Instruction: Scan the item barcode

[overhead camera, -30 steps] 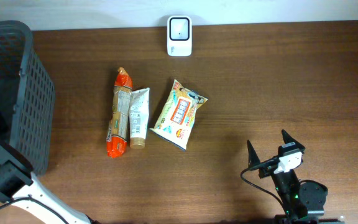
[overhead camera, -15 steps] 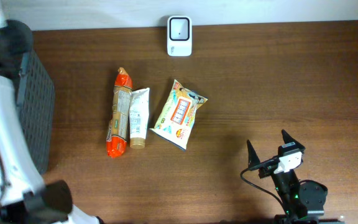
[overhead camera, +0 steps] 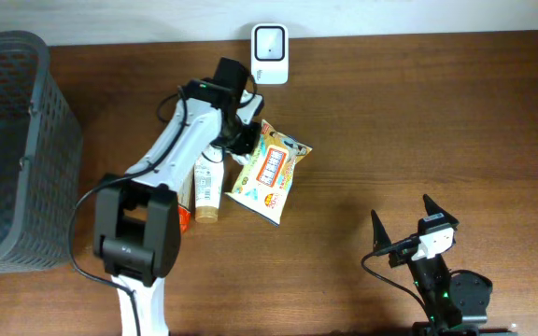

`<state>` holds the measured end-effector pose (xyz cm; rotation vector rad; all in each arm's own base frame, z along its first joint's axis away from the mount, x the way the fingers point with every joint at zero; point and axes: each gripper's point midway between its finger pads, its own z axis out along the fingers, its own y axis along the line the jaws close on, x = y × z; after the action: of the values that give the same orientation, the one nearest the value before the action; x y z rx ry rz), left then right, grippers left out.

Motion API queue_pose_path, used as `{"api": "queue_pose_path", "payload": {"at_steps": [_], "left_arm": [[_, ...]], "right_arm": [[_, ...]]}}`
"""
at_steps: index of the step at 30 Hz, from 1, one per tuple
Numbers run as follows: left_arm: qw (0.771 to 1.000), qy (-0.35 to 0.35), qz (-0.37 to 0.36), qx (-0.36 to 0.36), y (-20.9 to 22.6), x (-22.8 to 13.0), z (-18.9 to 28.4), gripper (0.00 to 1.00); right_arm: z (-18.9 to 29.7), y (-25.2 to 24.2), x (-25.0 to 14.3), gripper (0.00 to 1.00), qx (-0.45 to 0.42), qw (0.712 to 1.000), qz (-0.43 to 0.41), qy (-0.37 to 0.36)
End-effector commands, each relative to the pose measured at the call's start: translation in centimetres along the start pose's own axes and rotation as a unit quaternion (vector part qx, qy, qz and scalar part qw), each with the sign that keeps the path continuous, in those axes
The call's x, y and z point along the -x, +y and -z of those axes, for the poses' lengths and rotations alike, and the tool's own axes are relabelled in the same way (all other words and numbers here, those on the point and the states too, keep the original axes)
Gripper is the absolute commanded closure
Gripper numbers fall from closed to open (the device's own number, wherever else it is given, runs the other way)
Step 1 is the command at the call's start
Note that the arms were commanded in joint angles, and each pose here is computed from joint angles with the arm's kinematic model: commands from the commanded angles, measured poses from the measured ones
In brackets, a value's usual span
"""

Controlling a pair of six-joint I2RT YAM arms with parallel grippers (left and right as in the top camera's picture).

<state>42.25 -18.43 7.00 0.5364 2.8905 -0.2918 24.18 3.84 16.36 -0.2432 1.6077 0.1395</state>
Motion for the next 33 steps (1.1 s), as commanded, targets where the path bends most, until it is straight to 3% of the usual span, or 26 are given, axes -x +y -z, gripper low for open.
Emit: {"api": "queue_pose_path", "payload": {"at_steps": [1,3,4,5,6,10,15,20,25,33], "left_arm": [[1.000,0.003,0.001,-0.001,-0.5,-0.1,-0.5,0.87],[1.000,0.003,0.002,0.008,-0.1,0.0,-0.5,0.86],[1.000,0.003,0.002,0.015,0.1,-0.1,-0.5,0.73],[1.000,0.003,0.002,0.015,0.1,-0.1,-0.5,0.46],[1.000,0.002,0.003,0.017,0.3,0.0,-0.4,0.01],[0.999,-0.032,0.003,0.029,0.6,1.9,3.2,0.01],[0.984,-0.174,-0.001,0.038,0.5,4.7,15.7,0.01],[0.959,-0.264,0.040,0.092,4.8,4.1,24.0,0.01],[0.951,-0.282,0.062,0.106,7.3,4.3,25.0,0.01],[0.939,-0.320,0.037,0.118,7.7,6.0,26.3,0.01]], "right_arm": [[0.0,-0.1,-0.2,0.01,-0.002,1.000,-0.002,0.001],[0.0,-0.1,-0.2,0.01,-0.002,1.000,-0.002,0.001],[0.0,-0.1,-0.2,0.02,-0.002,1.000,-0.002,0.001],[0.0,-0.1,-0.2,0.01,-0.002,1.000,-0.002,0.001],[0.0,-0.1,-0.2,0.01,-0.002,1.000,-0.002,0.001],[0.0,-0.1,-0.2,0.01,-0.002,1.000,-0.002,0.001],[0.0,-0.1,-0.2,0.01,-0.002,1.000,-0.002,0.001],[0.0,-0.1,-0.2,0.01,-0.002,1.000,-0.002,0.001],[0.0,-0.1,-0.2,0.02,-0.002,1.000,-0.002,0.001],[0.0,-0.1,-0.2,0.02,-0.002,1.000,-0.002,0.001]]}}
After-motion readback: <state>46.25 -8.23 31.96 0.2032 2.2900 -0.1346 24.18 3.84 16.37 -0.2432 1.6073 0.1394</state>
